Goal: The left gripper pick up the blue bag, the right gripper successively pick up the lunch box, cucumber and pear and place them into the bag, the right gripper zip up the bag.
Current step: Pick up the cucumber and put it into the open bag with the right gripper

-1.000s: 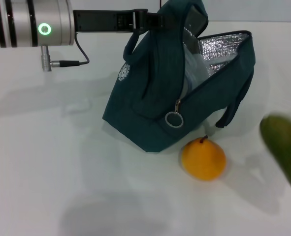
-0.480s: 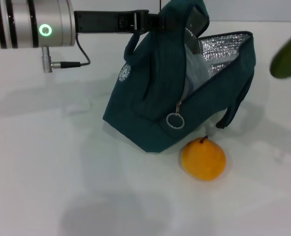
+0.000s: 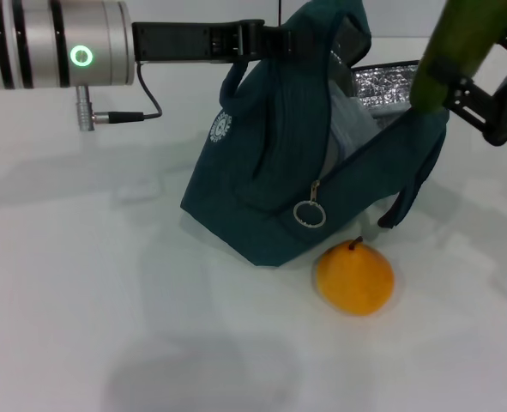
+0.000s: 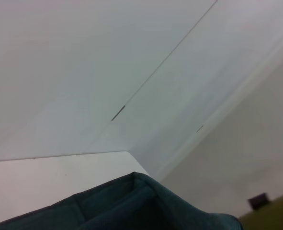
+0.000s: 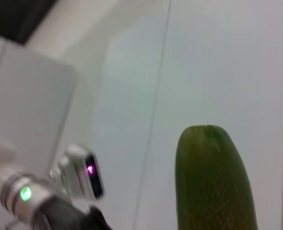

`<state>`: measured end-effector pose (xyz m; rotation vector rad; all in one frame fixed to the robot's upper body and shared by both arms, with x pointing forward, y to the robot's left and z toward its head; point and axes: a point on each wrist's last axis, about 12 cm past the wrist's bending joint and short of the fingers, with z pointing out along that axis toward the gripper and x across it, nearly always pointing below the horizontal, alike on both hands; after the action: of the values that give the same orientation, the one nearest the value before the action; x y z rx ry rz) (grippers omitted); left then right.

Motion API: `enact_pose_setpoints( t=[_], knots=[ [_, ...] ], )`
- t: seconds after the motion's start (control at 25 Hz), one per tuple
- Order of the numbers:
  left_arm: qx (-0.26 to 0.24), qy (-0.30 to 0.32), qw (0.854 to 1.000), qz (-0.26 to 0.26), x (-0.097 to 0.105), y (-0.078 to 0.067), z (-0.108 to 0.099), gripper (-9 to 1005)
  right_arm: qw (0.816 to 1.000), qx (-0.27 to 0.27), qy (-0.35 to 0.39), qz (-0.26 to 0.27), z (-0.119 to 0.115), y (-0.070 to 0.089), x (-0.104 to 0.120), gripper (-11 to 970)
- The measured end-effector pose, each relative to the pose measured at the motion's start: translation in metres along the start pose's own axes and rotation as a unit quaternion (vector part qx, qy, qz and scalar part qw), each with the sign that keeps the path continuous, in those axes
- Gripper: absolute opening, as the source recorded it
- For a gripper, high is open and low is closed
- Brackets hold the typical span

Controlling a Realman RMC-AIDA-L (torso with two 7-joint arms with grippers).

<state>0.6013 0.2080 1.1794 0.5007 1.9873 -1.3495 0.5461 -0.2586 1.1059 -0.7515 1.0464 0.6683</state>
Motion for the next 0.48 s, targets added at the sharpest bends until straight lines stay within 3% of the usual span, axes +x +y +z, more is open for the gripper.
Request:
enact_pose_setpoints(
  t=[0.48],
  knots=[
    [0.001, 0.001, 1.000, -0.013, 0.002, 0.001, -0.003, 67, 0.995, 0.024, 0.067, -0.063, -0.002, -0.011, 0.013, 617]
  ],
)
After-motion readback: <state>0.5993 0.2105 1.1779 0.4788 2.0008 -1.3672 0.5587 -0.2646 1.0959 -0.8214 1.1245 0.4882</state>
